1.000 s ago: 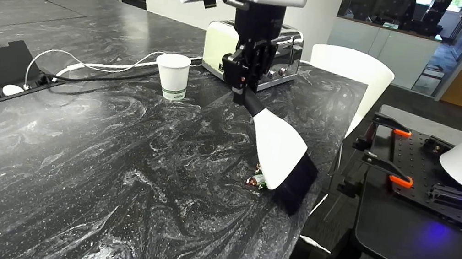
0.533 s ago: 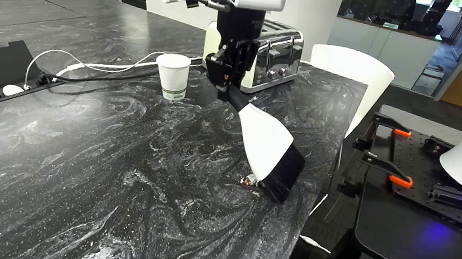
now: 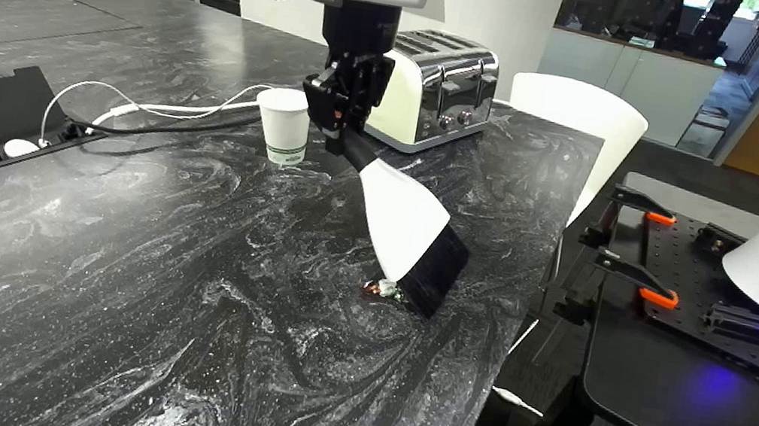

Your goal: Use the broom to sweep the sweets away from the tables edge

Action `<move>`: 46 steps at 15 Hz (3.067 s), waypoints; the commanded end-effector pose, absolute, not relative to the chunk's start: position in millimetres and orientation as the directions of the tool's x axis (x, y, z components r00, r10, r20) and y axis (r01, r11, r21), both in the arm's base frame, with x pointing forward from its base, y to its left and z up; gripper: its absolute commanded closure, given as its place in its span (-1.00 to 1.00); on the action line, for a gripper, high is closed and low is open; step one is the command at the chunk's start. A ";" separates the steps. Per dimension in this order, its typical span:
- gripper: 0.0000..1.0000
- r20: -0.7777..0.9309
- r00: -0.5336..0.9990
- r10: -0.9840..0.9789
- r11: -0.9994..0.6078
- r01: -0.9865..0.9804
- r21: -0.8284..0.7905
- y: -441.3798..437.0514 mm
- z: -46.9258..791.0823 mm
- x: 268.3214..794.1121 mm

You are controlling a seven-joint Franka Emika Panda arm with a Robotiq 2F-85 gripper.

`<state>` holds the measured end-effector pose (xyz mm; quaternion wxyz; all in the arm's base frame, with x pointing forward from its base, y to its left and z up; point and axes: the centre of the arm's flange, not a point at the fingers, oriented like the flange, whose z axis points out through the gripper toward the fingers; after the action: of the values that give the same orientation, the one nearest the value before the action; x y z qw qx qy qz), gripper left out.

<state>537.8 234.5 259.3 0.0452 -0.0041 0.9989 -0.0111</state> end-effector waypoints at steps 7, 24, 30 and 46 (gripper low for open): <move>0.72 -0.175 -0.980 -0.095 0.995 -0.088 -0.049 247.3 261.0 592.2; 0.72 -0.294 -0.938 -0.181 0.983 -0.161 -0.092 271.9 275.8 672.8; 0.72 -0.219 -0.948 -0.233 0.972 -0.216 -0.096 291.4 316.4 651.8; 0.72 0.216 -0.914 -0.342 0.930 -0.363 -0.063 261.2 353.0 573.4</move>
<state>583.0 288.5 354.8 -0.0784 -0.1608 0.9820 -0.0605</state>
